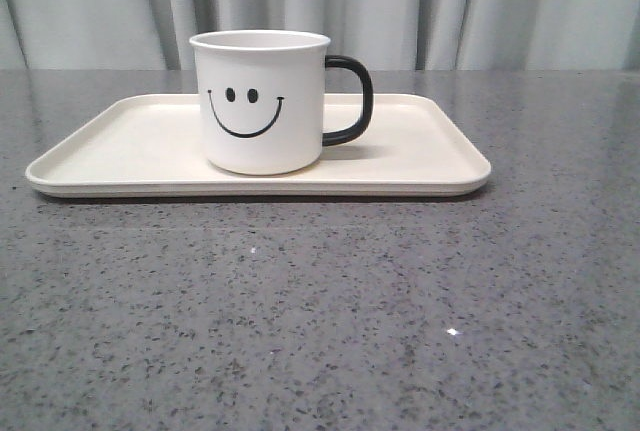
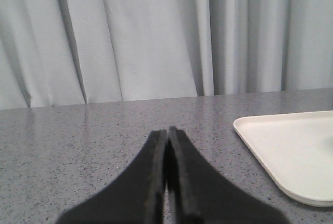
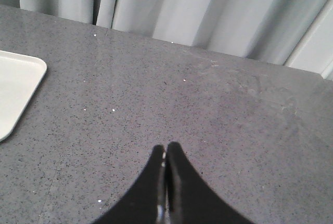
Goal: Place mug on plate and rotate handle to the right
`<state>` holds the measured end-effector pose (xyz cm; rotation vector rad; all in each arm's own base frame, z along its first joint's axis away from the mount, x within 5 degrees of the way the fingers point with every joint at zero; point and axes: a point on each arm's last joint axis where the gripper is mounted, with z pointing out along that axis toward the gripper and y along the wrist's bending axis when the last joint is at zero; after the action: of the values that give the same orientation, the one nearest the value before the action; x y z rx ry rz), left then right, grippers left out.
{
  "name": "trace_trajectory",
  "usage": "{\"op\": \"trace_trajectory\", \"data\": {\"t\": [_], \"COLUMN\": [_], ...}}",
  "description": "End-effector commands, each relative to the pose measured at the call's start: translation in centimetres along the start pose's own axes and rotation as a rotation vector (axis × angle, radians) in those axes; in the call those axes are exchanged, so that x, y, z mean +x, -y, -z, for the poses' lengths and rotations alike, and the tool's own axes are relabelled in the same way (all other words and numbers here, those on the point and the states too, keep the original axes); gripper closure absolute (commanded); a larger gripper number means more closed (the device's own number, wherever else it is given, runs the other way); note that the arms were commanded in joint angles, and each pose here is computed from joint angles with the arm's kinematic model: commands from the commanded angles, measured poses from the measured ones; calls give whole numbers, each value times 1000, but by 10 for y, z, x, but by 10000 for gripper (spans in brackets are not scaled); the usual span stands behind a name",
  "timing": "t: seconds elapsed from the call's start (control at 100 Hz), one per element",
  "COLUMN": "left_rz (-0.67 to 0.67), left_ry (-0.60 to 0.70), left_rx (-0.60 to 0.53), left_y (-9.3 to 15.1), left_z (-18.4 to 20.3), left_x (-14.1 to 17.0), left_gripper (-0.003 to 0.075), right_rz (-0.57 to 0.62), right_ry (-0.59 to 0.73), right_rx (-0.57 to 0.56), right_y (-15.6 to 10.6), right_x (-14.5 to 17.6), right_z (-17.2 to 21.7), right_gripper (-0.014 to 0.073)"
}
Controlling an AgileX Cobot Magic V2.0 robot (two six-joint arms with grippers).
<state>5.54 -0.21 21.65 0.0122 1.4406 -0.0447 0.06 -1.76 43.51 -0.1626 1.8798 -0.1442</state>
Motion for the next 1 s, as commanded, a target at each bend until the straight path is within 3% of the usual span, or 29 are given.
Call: {"op": "trace_trajectory", "data": {"t": [0.0,0.99], "left_rz": [10,10], "left_ry": [109,109], "left_rx": [5,5], "left_y": [0,0], "left_z": [3,3], "left_x": [-7,-7], "left_gripper": [740,740], "right_rz": [8,7], "right_ry": [72,99], "right_rx": [29,20], "right_y": [2,2], "right_x": [-11,-13], "right_z": [0,0], "right_gripper": [705,705]}}
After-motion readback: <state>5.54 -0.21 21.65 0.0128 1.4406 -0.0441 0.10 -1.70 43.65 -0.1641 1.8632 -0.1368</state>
